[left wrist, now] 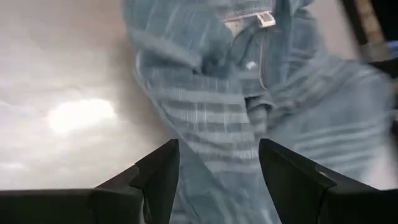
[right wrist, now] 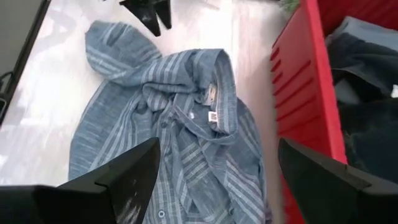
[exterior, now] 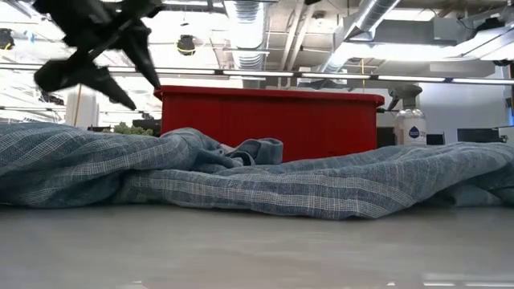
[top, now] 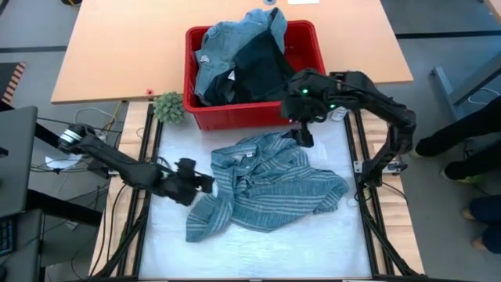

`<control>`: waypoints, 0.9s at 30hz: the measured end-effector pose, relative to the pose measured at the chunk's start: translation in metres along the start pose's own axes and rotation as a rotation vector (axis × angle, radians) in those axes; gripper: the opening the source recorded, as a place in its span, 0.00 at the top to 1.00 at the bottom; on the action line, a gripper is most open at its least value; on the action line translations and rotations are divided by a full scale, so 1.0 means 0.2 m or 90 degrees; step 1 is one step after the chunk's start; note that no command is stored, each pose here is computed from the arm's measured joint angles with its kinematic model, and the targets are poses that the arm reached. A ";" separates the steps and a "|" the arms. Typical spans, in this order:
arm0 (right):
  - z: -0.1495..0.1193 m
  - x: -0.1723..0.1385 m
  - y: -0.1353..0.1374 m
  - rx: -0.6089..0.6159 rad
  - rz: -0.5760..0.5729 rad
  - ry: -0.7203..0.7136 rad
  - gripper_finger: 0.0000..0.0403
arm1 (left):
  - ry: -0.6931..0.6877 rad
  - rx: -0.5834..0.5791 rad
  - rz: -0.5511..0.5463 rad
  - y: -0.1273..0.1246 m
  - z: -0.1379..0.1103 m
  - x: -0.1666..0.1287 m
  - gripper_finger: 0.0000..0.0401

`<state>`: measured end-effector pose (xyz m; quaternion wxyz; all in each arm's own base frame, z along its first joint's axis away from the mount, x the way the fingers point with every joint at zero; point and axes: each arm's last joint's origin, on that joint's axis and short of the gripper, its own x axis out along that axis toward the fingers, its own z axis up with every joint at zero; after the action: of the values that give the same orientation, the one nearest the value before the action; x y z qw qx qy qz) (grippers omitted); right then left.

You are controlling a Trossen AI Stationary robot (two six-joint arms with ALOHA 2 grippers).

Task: Fold Laundry from Bin
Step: Fold the blue polo shirt

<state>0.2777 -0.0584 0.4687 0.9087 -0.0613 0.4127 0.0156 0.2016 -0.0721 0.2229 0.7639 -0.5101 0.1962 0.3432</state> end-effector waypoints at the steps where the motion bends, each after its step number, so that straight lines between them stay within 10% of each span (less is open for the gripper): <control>1: 0.00 -0.02 0.00 0.001 -0.002 -0.005 0.13 | 0.022 -0.019 -0.033 0.04 -0.01 0.00 0.48; 12: -0.02 -0.09 0.02 0.015 -0.019 -0.024 0.13 | 0.111 0.002 -0.165 0.07 -0.14 0.06 0.48; 27: -0.01 -0.08 0.01 0.014 -0.019 -0.023 0.13 | 0.176 0.071 -0.032 -0.10 -0.34 0.14 0.48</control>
<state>0.2648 -0.0558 0.4785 0.9166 -0.0570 0.3956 -0.0011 0.2393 -0.1298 0.1901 0.7651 -0.5141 0.3053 0.2390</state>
